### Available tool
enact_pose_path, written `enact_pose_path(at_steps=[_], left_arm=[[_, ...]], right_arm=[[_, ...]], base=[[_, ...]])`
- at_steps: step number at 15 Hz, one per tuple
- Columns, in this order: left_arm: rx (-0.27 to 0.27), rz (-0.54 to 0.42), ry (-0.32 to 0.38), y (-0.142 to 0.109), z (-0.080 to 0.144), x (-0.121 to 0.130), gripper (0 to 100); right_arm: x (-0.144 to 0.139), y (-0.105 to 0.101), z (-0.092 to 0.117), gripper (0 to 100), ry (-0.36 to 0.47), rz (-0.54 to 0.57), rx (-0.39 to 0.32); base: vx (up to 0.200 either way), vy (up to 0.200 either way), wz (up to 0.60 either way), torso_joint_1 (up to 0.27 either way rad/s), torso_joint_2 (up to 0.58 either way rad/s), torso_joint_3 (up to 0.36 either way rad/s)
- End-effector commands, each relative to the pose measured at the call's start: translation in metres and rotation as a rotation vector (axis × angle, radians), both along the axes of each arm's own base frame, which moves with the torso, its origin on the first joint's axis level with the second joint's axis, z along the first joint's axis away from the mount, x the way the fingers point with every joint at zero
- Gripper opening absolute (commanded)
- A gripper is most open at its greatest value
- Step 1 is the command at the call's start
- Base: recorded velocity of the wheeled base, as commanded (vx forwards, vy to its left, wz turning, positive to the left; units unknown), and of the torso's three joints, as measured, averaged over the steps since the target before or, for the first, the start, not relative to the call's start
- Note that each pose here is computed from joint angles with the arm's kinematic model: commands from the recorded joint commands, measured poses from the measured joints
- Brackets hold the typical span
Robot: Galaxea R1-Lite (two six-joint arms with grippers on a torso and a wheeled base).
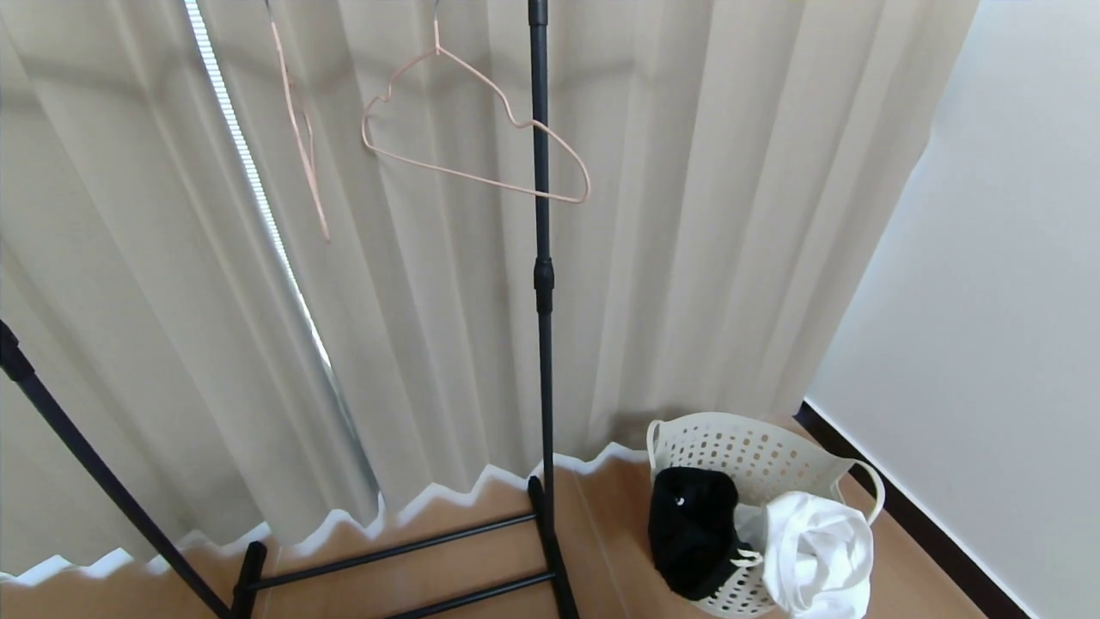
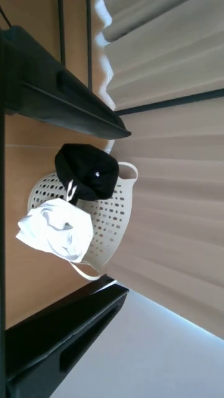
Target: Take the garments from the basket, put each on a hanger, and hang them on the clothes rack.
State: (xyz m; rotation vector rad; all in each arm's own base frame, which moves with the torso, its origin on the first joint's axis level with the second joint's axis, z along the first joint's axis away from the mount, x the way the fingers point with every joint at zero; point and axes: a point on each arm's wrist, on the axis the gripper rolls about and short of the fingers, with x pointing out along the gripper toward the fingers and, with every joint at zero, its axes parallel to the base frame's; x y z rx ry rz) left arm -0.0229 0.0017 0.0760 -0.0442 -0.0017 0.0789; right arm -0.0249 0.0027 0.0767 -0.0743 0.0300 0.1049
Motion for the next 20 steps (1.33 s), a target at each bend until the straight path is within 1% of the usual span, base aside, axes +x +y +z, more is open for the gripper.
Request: enact_pose_path(at_steps=[1,5,11,20], left_arm=[[0.000,0.001,0.000,0.0000,-0.0001,0.0000,100],[-0.003,0.001,0.000,0.0000,-0.0001,0.0000,100],[-0.003,0.001,0.000,0.0000,-0.0001,0.0000,100],[-0.003,0.001,0.000,0.0000,-0.0001,0.0000,100]], right_arm=[[0.0001,0.0000,0.0001,100,0.001,0.001,0.000],[0.0001,0.0000,0.0001,100,0.001,0.001,0.000],[0.0002,0.0000,-0.0004,100,0.003,0.001,0.000],[0.0001,0.0000,0.0001,100,0.001,0.001,0.000]], base=[[0.200,0.000,-0.60,0.007,0.00,0.007],[0.000,0.000,-0.60,0.011,0.00,0.001],[0.000,0.000,0.00,0.000,0.00,0.000],[0.000,-0.200,0.00,0.002,0.00,0.003]])
